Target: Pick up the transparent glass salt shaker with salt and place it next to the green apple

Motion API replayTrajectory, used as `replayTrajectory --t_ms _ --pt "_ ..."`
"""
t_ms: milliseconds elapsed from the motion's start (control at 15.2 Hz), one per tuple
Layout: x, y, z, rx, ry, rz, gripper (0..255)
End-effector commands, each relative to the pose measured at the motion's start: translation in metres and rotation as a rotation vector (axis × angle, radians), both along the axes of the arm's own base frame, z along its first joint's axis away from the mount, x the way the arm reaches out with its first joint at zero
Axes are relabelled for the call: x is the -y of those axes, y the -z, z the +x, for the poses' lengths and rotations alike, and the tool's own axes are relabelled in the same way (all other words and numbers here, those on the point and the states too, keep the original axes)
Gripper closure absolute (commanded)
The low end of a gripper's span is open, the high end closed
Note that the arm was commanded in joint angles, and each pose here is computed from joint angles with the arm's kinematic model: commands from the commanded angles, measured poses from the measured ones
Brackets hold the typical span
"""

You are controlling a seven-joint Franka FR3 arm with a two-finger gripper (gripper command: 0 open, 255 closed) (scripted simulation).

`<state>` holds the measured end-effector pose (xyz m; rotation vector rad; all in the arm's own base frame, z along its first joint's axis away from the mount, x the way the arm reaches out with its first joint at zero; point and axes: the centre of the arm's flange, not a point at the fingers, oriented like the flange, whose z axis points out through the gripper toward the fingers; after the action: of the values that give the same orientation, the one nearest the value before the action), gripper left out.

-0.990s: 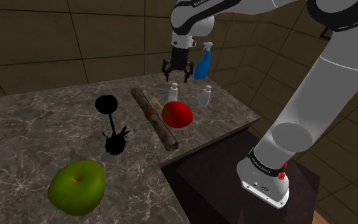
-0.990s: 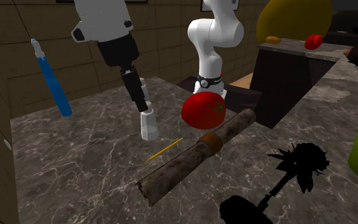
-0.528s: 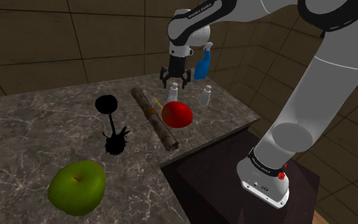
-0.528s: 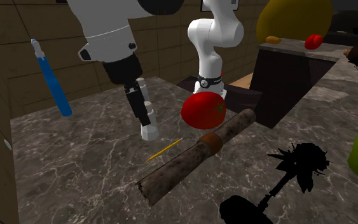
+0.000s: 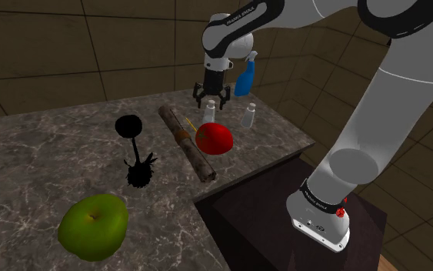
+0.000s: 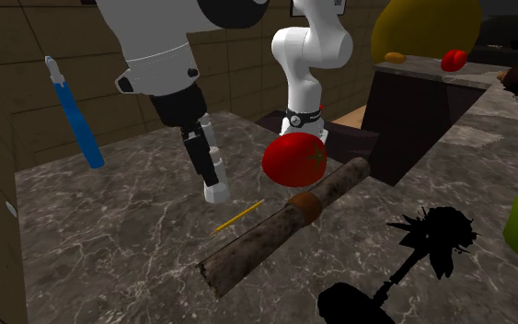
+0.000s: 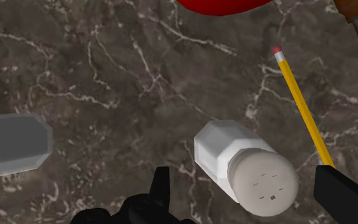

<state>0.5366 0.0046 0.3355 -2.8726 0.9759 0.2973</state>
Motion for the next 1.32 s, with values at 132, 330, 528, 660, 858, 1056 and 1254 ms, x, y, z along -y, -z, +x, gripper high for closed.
replayTrajectory --t_ms 132,330,528,660,858,1056,1254 --pt "0.0 0.0 0.0 0.0 0.0 0.0 255" --pt "0.0 0.001 0.0 0.0 0.0 0.0 255" --pt "0.0 0.001 0.0 0.0 0.0 0.0 255" --pt "0.0 -0.005 0.0 0.0 0.0 0.0 255" --pt "0.0 -0.021 0.0 0.0 0.0 0.0 255" --pt "0.0 -0.037 0.0 0.0 0.0 0.0 255" --pt "0.0 -0.053 0.0 0.0 0.0 0.0 255"
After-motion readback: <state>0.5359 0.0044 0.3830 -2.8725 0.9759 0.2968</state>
